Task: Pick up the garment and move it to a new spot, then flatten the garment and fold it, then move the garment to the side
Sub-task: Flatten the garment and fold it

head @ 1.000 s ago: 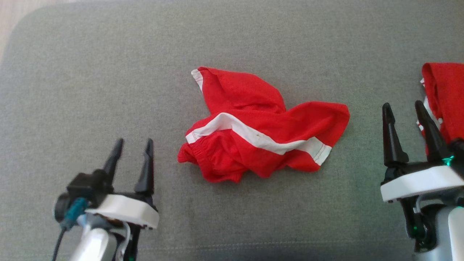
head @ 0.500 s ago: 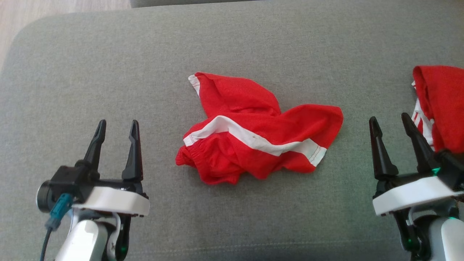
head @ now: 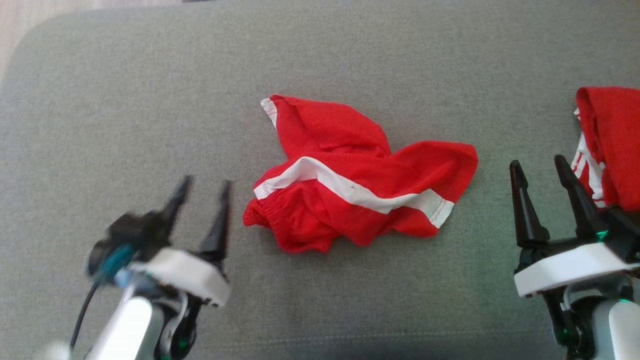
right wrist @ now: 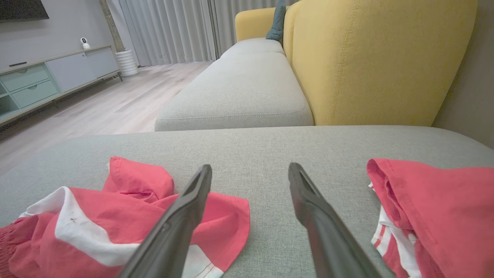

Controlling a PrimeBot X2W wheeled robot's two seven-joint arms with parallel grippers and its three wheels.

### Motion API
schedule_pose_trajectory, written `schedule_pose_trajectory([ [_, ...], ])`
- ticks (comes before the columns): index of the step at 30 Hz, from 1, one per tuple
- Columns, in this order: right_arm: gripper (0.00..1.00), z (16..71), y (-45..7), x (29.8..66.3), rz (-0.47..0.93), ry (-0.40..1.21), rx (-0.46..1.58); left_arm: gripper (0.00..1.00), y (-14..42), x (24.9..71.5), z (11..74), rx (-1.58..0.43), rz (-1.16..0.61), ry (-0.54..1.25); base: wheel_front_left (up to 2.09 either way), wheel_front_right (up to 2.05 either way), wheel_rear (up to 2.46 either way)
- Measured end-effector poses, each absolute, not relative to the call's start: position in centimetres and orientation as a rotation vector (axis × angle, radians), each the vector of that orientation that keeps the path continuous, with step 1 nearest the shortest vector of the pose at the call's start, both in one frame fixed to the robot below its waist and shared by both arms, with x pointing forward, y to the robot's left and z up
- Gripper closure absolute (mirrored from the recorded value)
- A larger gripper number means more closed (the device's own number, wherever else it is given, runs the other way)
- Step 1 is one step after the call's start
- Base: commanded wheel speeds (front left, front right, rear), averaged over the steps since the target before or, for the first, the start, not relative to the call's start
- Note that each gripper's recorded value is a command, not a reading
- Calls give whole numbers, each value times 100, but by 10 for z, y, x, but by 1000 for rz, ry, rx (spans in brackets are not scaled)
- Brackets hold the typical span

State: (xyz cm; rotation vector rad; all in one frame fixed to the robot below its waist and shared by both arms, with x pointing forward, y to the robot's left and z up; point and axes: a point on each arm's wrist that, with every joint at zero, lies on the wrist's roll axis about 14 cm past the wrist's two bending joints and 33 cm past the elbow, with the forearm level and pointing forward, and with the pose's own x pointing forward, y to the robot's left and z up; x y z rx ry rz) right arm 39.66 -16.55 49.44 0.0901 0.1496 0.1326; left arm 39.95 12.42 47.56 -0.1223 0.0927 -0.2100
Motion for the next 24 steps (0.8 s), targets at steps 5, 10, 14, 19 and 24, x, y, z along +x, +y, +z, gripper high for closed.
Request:
schedule_pose_trajectory([
  [5, 0, 487, -164, 399, 136, 171, 92, 0, 87, 410, 461, -161, -377, 268, 0, 0, 0],
  [10, 0, 480, -167, 399, 124, 192, 94, 0, 58, 418, 448, -117, -531, 448, 0, 0, 0],
  [14, 0, 478, -172, 401, 109, 195, 94, 0, 53, 412, 430, -90, -573, 561, 0, 0, 0],
  [19, 0, 476, -176, 400, 97, 196, 95, 0, 54, 410, 423, -57, -590, 612, 0, 0, 0],
  [24, 0, 472, -177, 399, 92, 207, 104, 0, 51, 410, 422, -51, -603, 619, 0, 0, 0],
])
